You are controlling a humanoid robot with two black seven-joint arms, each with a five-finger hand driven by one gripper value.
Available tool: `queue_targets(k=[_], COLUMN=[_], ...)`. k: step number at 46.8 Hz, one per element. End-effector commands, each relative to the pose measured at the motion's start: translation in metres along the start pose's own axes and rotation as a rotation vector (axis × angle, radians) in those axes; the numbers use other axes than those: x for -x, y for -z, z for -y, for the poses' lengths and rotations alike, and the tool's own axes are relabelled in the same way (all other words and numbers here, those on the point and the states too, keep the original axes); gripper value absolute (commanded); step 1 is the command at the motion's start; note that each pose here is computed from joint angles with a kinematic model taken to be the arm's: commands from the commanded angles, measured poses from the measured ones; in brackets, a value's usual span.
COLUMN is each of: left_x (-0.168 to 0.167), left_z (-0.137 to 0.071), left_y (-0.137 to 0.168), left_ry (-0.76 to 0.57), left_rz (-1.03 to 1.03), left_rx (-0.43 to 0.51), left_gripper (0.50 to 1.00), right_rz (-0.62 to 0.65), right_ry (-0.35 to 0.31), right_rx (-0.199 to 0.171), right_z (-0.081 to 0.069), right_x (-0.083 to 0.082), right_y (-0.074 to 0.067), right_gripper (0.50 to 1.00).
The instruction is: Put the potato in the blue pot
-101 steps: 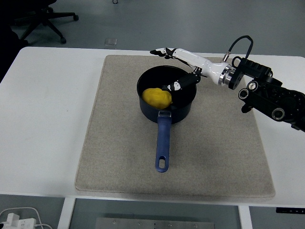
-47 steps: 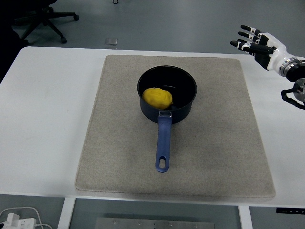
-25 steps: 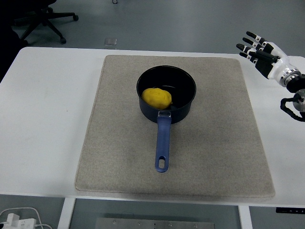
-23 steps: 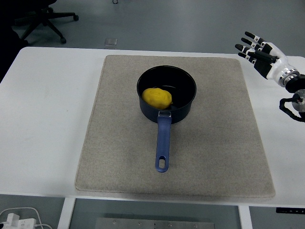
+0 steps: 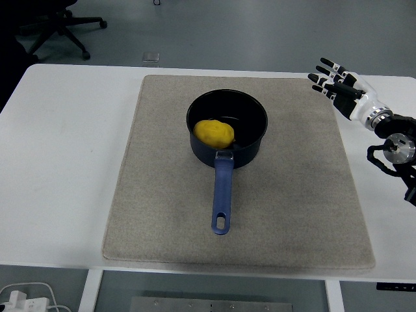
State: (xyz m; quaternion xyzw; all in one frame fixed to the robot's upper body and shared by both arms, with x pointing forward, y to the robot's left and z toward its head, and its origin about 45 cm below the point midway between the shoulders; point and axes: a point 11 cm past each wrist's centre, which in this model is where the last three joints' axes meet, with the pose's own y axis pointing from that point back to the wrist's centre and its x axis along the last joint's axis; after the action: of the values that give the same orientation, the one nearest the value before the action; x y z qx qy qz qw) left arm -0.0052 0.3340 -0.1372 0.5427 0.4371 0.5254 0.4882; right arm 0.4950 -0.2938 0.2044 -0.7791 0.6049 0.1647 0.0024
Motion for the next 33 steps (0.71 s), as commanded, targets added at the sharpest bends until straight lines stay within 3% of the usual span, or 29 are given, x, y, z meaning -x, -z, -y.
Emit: queue_targets(k=[1, 8, 33], left_x=[0.000, 0.000, 0.000], left_z=[0.000, 0.000, 0.000], left_y=[0.000, 0.000, 0.000], left_ry=[-0.001, 0.001, 0.001], left_rz=[-0.001, 0.001, 0.001], left_rx=[0.000, 0.000, 0.000], left_gripper=[0.996, 0.996, 0.996], right_rz=[0.009, 0.035, 0.115], right_ry=[0.001, 0.000, -0.022], right_rx=[0.002, -0.004, -0.072], right_z=[0.000, 0.000, 0.002], right_x=[0.001, 0.003, 0.000], right_y=[-0.002, -0.005, 0.012], right_gripper=[0.928, 0.928, 0.928])
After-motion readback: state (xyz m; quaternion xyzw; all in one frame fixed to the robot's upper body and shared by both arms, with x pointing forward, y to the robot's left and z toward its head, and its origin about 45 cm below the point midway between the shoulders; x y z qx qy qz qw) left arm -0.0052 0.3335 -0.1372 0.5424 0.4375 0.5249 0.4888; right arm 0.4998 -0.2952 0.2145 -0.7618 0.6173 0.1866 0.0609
